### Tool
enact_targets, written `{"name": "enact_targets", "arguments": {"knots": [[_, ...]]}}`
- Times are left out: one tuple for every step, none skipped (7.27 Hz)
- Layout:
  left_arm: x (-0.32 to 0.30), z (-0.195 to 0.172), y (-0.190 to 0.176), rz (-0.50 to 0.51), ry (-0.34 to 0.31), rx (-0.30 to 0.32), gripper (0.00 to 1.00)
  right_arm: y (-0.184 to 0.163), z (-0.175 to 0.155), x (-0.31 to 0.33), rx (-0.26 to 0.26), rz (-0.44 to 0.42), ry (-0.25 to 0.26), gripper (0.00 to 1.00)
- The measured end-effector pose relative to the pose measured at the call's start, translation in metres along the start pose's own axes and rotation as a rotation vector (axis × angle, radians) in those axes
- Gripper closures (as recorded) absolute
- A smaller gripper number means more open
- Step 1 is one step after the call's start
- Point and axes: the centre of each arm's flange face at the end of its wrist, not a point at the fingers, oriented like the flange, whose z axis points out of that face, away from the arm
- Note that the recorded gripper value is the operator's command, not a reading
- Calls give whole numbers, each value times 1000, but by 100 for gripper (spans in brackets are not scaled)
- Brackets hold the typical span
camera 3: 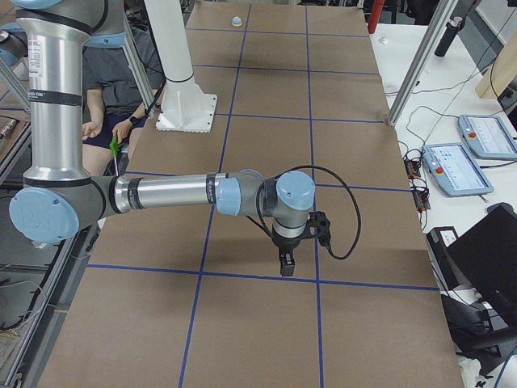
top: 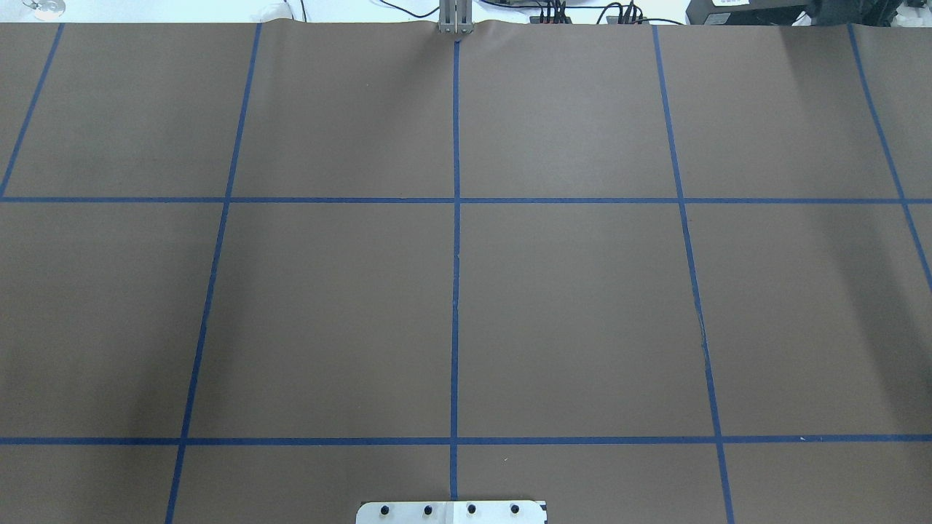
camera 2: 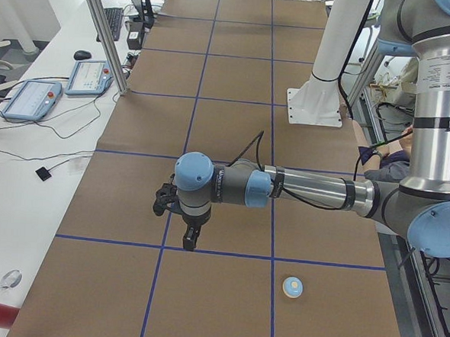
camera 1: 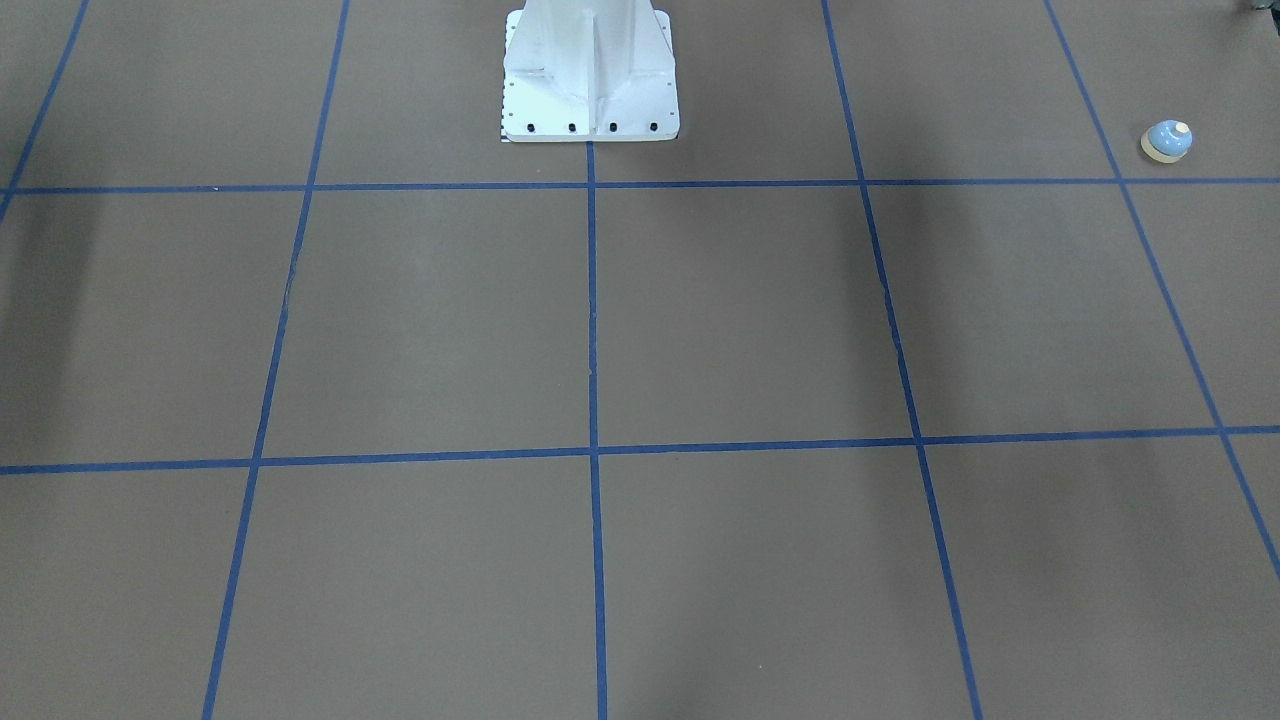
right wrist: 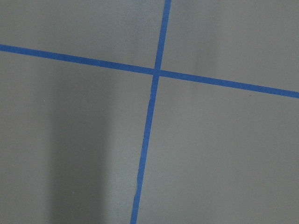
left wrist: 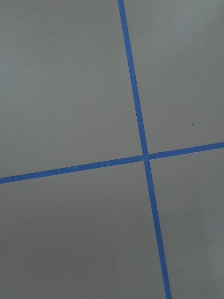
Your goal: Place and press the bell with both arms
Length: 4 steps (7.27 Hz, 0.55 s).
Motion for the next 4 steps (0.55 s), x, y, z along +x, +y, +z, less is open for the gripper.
{"name": "enact_targets", "arguments": {"knots": [[2,-2,-1,1,-1,4,0,0,0,0,0,0,0,0],[6,-6,-2,5,-2,12,0,0,1,0,-1,0,0,0],[11,-11,-1,12,-3,21,0,1,1,1,-3,1,-1,0],[16,-16,-1,22,-5,31,0,2,2,1,-4,2,-1,0]]}}
